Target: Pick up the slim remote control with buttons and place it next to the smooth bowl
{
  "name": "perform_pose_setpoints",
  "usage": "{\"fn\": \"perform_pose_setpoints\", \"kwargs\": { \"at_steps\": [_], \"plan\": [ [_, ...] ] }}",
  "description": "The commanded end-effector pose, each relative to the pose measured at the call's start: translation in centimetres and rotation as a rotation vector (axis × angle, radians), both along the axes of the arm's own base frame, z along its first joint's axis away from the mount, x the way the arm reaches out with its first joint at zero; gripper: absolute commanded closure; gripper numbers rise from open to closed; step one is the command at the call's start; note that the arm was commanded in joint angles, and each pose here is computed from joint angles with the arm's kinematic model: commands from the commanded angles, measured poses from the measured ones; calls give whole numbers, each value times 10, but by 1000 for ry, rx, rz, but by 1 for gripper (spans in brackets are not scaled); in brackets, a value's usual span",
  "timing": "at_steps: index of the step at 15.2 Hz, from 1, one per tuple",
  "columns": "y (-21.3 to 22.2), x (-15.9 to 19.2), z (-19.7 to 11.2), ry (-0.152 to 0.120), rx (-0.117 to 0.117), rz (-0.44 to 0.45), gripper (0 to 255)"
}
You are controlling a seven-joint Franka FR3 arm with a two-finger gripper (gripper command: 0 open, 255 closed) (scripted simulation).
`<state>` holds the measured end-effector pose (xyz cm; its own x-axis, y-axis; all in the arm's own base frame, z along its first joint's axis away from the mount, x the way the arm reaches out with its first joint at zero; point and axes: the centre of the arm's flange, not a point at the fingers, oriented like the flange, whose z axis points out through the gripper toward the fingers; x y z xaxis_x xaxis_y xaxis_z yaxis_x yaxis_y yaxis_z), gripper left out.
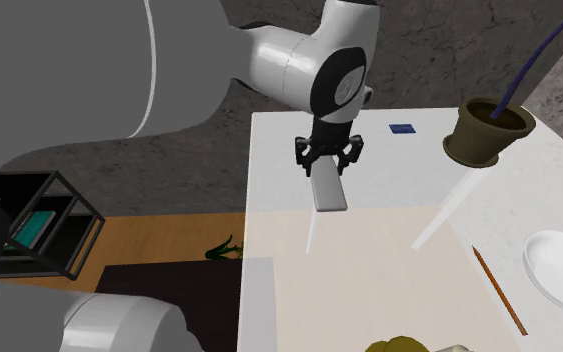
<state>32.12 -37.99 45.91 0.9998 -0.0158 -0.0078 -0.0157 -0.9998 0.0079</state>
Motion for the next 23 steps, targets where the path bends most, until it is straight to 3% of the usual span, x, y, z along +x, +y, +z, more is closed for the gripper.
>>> {"fn": "perform_pose_setpoints", "kwargs": {
  "at_steps": [1,23],
  "plan": [
    [-19,-16,3,0,0,2,255],
    [-236,-209,4,0,0,2,255]
  ]
}}
